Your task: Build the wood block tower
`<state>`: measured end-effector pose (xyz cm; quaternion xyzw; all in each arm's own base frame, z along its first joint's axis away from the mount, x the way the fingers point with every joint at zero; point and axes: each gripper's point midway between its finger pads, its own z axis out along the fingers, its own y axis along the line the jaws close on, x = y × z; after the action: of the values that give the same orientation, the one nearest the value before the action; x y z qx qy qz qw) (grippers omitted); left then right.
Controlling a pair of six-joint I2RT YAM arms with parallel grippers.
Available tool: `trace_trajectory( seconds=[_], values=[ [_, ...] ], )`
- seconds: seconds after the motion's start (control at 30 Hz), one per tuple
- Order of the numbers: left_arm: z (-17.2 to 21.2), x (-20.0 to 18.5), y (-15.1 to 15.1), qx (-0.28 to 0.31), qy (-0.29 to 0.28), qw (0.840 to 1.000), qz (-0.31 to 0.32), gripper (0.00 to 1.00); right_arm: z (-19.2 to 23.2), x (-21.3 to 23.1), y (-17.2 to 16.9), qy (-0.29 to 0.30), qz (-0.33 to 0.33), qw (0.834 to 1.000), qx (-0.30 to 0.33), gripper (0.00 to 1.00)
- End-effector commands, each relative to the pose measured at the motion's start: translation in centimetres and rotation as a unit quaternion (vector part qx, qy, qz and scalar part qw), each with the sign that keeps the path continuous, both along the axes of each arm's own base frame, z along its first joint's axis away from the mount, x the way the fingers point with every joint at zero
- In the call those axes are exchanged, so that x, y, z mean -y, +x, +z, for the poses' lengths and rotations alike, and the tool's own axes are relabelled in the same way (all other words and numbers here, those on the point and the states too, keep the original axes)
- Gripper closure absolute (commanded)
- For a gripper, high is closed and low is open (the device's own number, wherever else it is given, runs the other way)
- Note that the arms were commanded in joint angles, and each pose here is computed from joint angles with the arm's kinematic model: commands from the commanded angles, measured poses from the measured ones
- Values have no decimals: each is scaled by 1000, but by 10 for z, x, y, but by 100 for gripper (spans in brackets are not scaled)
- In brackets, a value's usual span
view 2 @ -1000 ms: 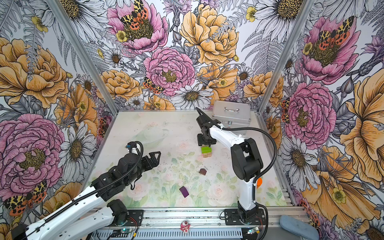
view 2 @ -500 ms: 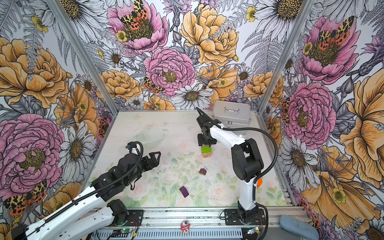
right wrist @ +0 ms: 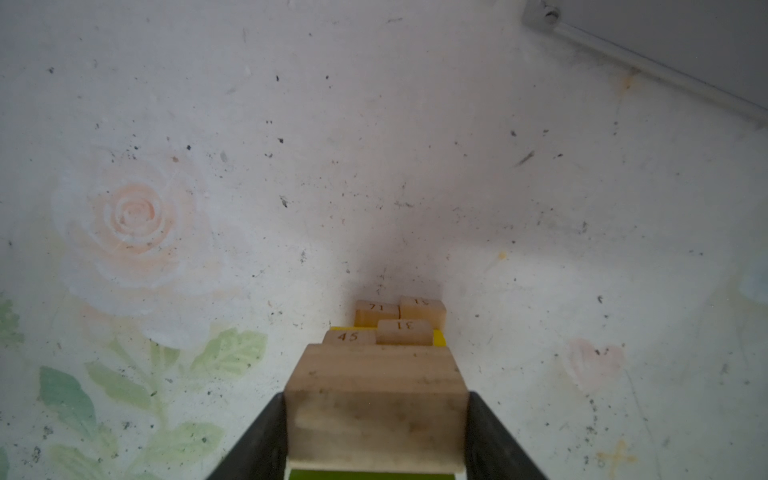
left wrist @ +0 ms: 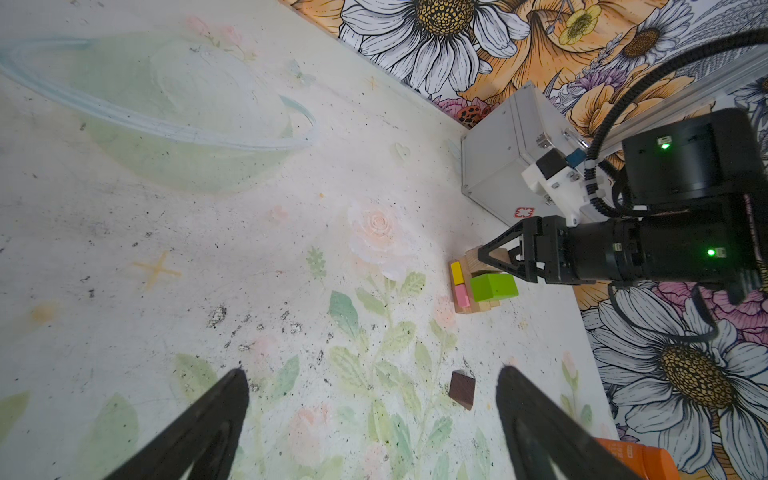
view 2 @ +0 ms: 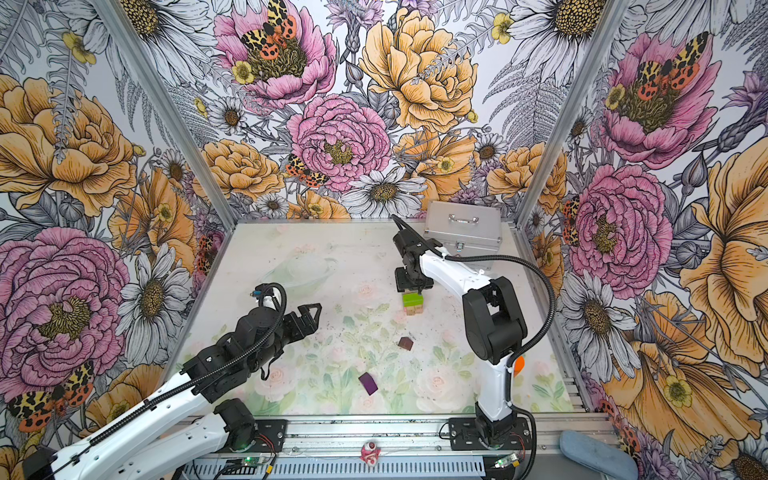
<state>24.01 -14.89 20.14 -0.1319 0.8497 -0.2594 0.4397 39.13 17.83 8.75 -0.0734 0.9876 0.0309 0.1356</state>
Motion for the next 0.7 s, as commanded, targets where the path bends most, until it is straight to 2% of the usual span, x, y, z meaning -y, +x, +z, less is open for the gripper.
trace_trajectory(
  seconds=[0.0, 0.23, 0.4, 0.5, 0.67],
  values=[
    [1, 2, -1, 4, -7, 1000, -7, 6, 12, 5, 2, -3, -3, 1000, 15, 43],
    [0, 2, -1, 3, -6, 1000, -7, 6, 10, 6, 0, -4, -4, 1000, 11, 41],
    [2, 2, -1, 5, -8, 1000, -8, 6, 14, 5, -1, -1, -2, 1000, 14, 24],
    [3, 2, -1, 6, -8, 1000, -7, 6, 24, 6, 1, 0, -2, 1000, 29, 19],
    [6, 2, -1, 10, -9, 1000, -7, 6, 56, 10, 6, 3, -8, 998, 70, 19]
  ],
)
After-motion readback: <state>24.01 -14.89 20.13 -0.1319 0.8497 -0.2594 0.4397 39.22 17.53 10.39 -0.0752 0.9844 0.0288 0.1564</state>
